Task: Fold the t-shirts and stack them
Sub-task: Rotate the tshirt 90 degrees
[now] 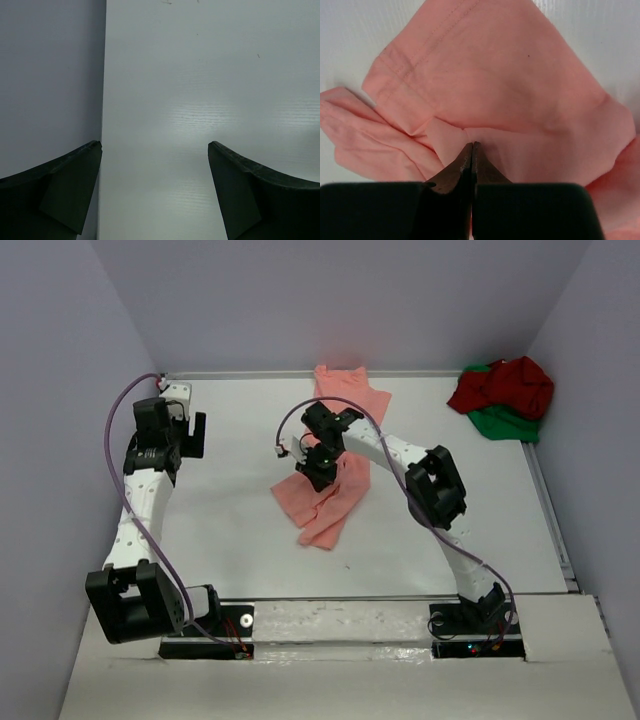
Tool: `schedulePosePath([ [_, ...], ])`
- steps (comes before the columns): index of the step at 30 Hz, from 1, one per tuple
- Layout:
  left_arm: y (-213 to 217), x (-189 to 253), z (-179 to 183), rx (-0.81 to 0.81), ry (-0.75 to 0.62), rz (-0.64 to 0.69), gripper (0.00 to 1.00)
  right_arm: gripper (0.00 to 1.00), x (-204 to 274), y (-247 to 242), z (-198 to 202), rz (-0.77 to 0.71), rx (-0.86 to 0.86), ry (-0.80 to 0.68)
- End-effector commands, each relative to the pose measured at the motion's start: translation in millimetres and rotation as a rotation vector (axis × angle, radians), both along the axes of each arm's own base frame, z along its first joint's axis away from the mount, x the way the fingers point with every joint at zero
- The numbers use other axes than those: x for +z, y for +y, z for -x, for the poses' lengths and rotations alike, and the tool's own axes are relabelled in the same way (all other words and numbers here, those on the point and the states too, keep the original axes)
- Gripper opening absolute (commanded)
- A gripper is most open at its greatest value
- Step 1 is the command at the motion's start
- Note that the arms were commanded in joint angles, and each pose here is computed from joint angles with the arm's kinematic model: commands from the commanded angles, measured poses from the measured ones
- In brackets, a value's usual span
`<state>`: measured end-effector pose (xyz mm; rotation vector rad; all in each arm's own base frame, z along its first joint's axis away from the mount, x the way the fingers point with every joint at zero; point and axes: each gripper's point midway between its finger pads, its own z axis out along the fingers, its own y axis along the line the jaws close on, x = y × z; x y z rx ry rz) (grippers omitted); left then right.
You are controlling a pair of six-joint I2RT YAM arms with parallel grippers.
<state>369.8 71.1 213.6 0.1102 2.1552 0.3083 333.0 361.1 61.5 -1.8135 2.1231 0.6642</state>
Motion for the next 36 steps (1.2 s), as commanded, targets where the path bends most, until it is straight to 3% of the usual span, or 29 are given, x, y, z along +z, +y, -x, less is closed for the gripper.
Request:
schedulePosePath([
  [1, 2.3, 15.4, 4.4, 0.011, -0.066, 0.011, 0.99, 0.00, 16.7, 26.0, -16.1, -0.061, 0.078, -0.119],
  [5, 4.1, 11.5, 8.1, 0.015, -0.068, 0.011, 0.99, 0.00, -1.8, 30.0, -22.3, -0.025, 0.097, -0.134],
  [20, -2.1, 8.2, 4.6, -0.024, -0.068, 0.030, 0.99, 0.00, -34.2, 44.9, 30.2, 0.047, 0.187, -0.024],
  [36, -6.2, 15.3, 13.0, -0.042, -0.098, 0.032, 0.99, 0.00, -54.5, 25.4, 130.7, 0.113, 0.286, 0.190],
])
